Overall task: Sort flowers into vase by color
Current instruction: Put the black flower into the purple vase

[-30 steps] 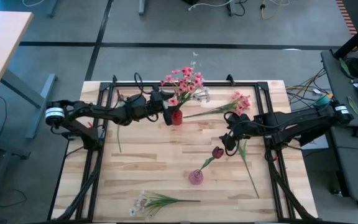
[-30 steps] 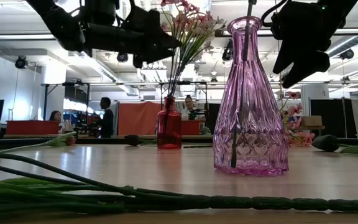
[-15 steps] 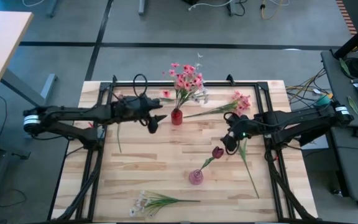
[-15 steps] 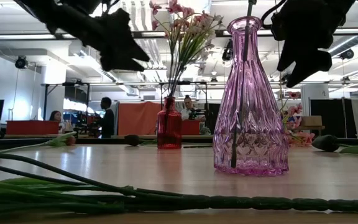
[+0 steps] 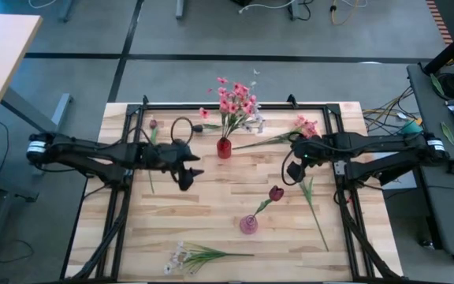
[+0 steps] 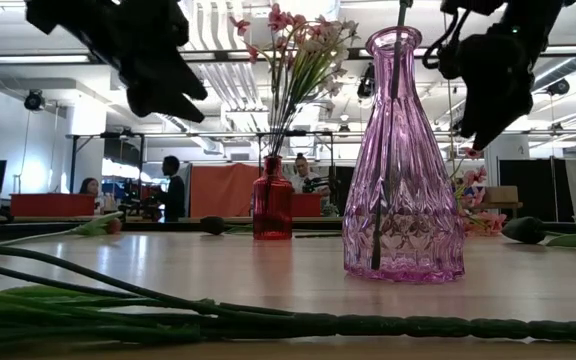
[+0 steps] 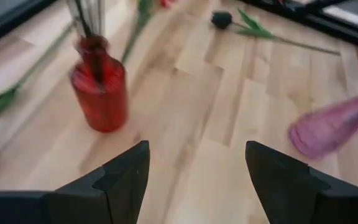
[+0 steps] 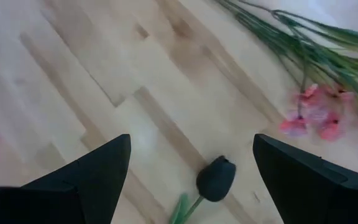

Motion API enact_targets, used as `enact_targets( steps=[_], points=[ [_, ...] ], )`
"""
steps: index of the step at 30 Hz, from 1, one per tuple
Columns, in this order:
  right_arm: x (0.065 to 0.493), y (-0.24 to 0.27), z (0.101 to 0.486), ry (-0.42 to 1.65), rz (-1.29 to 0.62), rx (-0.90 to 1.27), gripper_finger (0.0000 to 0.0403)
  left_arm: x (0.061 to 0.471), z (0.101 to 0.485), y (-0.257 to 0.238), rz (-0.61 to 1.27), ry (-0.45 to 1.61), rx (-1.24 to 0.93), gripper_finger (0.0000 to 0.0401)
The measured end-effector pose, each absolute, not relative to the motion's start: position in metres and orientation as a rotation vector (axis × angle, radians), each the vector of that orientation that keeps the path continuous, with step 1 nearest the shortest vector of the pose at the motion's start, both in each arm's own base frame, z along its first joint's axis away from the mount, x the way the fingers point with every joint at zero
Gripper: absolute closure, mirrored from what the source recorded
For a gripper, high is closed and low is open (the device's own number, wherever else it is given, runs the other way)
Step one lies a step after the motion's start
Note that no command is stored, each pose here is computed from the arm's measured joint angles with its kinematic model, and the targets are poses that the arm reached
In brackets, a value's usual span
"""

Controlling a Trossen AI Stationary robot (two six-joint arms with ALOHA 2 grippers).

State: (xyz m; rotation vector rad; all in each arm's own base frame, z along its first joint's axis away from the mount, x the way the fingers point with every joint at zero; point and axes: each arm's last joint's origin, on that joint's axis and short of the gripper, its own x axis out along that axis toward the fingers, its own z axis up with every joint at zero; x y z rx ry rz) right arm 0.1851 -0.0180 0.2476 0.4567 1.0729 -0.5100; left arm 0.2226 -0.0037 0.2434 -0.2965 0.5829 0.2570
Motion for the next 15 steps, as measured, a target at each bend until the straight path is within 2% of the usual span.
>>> enact_targets(
  steps=[4, 8, 15],
  points=[
    [0.183, -0.014, 0.245, 1.128, -0.45, 0.565, 0.0074, 0.22, 0.242, -0.023, 0.201, 0.61, -0.3, 0.0152],
    [0.177, -0.011, 0.243, 1.169, -0.546, 0.72, 0.0074, 0.218, 0.241, -0.04, 0.142, 0.621, -0.321, 0.0152],
    [0.164, 0.006, 0.24, 1.3, -0.655, 0.849, 0.0074, 0.218, 0.234, -0.063, 0.096, 0.661, -0.364, 0.0152]
  ],
)
